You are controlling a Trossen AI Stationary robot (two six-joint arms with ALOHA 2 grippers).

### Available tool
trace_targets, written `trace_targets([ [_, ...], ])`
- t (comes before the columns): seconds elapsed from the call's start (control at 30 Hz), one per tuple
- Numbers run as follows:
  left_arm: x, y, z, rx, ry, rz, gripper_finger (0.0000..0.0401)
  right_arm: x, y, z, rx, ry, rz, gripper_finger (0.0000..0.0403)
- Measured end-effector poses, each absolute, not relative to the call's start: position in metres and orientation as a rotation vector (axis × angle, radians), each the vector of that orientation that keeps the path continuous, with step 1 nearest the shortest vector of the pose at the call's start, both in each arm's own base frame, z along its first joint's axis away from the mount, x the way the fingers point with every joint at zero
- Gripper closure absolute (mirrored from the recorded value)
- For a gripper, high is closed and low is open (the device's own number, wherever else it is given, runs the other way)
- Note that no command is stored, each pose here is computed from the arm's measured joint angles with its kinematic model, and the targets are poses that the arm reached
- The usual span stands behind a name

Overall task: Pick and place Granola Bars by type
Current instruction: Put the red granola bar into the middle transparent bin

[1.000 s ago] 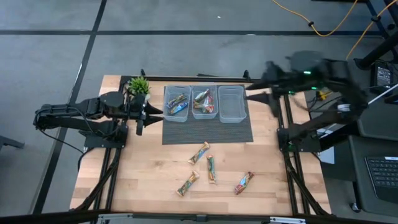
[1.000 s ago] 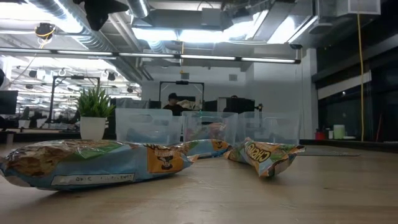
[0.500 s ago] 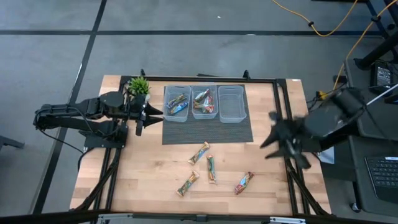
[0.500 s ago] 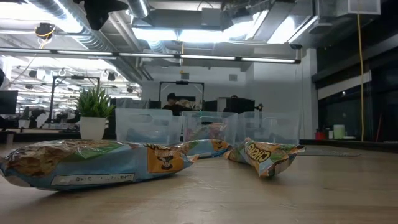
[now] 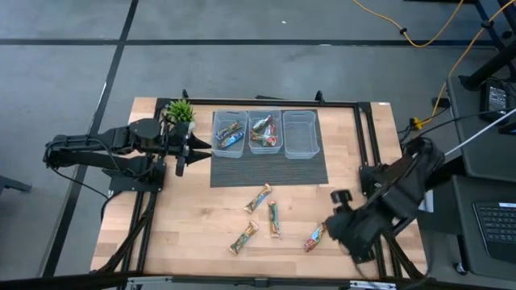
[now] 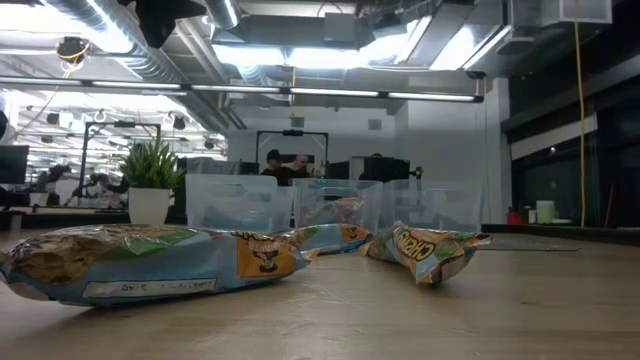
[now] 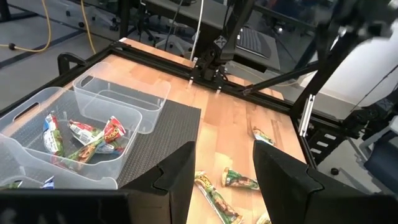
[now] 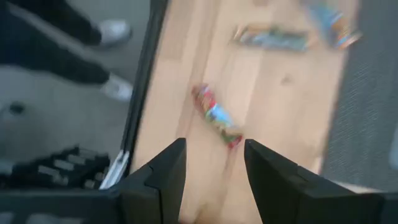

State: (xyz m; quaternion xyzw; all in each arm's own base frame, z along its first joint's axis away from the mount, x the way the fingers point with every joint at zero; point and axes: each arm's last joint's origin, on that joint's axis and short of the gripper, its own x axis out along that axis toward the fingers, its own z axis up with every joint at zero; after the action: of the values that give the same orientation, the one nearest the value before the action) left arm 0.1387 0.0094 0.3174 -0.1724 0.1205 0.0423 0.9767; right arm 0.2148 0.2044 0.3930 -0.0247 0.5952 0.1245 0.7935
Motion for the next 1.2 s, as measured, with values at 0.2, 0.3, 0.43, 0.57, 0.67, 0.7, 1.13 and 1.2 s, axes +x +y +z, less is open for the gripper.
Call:
trace_targets([
  [0.2, 0.139, 0.009, 0.317, -0.354, 0.243, 0.085, 0.0246, 0.226, 0.226, 0.349, -0.040, 1.307, 0.393, 0.0230],
  [0.3, 0.139, 0.009, 0.317, -0.359, 0.243, 0.081, 0.0246, 0.224, 0.237, 0.325, -0.112, 1.284, 0.444, 0.0210],
  [0.43, 0.139, 0.009, 0.317, -0.370, 0.245, 0.070, 0.0246, 0.218, 0.237, 0.287, -0.193, 1.325, 0.371, 0.0172],
  [0.57, 0.139, 0.009, 0.317, -0.369, 0.245, 0.071, 0.0246, 0.214, 0.230, 0.250, -0.244, 1.381, 0.312, 0.0129],
  [0.67, 0.139, 0.009, 0.317, -0.369, 0.245, 0.071, 0.0246, 0.213, 0.225, 0.224, -0.266, 1.375, 0.315, 0.0104],
  [0.7, 0.139, 0.009, 0.317, -0.369, 0.245, 0.071, 0.0246, 0.213, 0.224, 0.216, -0.278, 1.365, 0.326, 0.0099],
  [1.13, 0.139, 0.009, 0.317, -0.385, 0.244, 0.076, 0.0246, 0.214, 0.198, 0.158, -0.328, 1.335, 0.375, 0.0096],
  [1.2, 0.139, 0.009, 0.317, -0.385, 0.244, 0.077, 0.0246, 0.216, 0.196, 0.151, -0.290, 1.332, 0.403, 0.0096],
])
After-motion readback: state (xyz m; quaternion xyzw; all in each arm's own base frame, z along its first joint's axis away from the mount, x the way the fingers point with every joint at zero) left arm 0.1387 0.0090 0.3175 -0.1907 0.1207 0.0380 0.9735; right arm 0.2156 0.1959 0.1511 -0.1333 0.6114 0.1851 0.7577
